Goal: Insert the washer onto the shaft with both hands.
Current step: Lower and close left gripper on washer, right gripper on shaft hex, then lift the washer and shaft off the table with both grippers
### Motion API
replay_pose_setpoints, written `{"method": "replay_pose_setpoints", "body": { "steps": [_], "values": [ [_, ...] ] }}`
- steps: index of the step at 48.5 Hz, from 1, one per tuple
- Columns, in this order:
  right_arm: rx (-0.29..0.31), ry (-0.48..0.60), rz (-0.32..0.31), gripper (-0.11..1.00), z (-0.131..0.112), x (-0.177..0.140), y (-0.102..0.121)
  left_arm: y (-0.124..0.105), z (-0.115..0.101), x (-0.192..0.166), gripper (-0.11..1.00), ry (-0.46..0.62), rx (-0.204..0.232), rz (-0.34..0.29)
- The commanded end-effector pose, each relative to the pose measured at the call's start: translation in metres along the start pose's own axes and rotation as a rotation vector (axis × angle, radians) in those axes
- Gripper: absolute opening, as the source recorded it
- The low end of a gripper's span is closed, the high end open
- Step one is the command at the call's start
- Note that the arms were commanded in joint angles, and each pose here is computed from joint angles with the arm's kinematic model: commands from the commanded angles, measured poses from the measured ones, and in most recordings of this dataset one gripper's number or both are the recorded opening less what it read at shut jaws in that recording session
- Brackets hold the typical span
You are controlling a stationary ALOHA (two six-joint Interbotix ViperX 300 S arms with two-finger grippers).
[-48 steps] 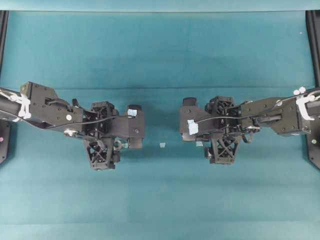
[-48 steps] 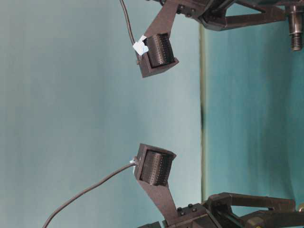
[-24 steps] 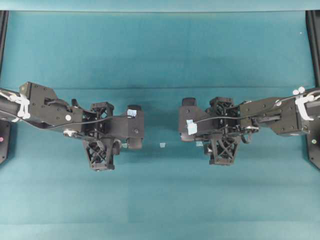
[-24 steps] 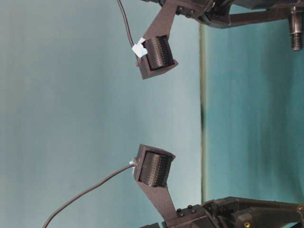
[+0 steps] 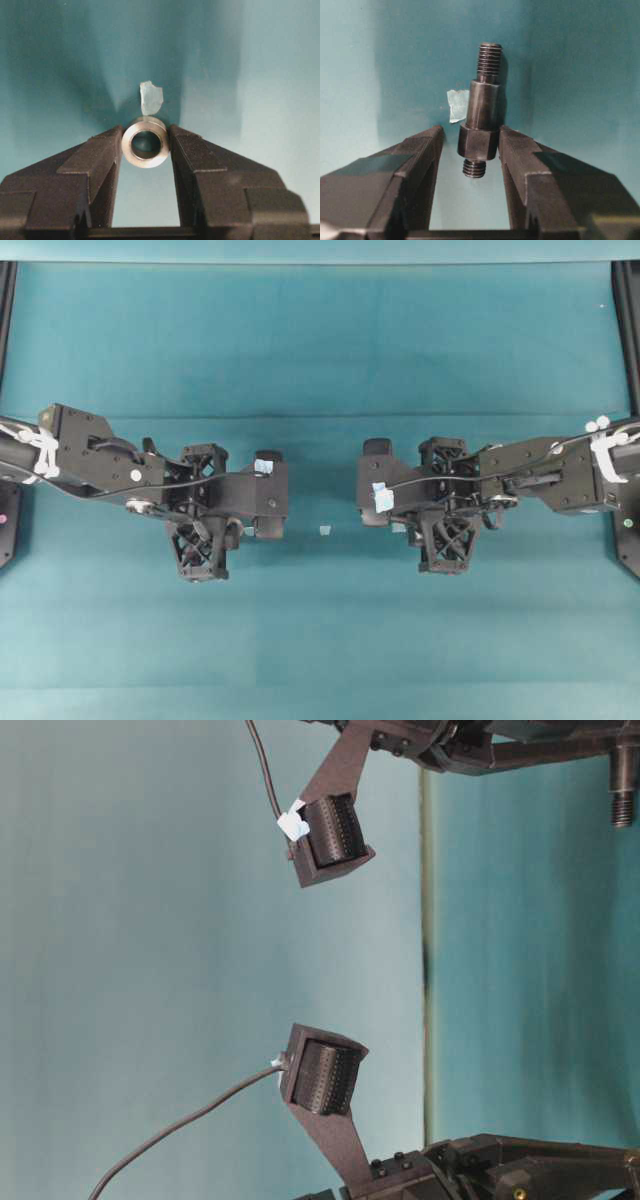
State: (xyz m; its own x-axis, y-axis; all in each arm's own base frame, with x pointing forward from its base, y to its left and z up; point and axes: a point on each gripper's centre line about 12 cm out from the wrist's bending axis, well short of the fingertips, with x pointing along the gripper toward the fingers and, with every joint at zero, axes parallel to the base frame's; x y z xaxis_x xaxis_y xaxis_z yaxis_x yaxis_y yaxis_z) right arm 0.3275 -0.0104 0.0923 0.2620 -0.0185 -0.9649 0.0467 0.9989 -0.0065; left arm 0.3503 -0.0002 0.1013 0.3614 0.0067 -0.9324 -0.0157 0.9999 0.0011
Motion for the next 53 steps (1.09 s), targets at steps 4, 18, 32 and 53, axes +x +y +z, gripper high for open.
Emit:
{"method": "replay_pose_setpoints", "body": {
  "steps": [4, 18, 32, 53],
  "values": [
    [0.025, 0.019, -0.013, 0.07, -0.0031, 0.0033, -0.0129, -0.0011, 0.0076, -0.0079, 0.36, -0.035, 0.004, -0.001],
    [0.031, 0.010, -0.016, 0.06, -0.0017, 0.0007, -0.0164, -0.0022, 0.0076, -0.0079, 0.36, -0.035, 0.008, -0.002],
    [0.030, -0.003, -0.015, 0.01, -0.0002, -0.0030, -0.0164, -0.0027, 0.0076, -0.0079, 0.36, -0.035, 0.010, -0.003],
    [-0.014, 0.002, -0.014, 0.01, 0.0021, -0.0056, -0.0130, -0.0027, 0.0072, -0.0082, 0.36, -0.035, 0.008, -0.003]
  ]
}}
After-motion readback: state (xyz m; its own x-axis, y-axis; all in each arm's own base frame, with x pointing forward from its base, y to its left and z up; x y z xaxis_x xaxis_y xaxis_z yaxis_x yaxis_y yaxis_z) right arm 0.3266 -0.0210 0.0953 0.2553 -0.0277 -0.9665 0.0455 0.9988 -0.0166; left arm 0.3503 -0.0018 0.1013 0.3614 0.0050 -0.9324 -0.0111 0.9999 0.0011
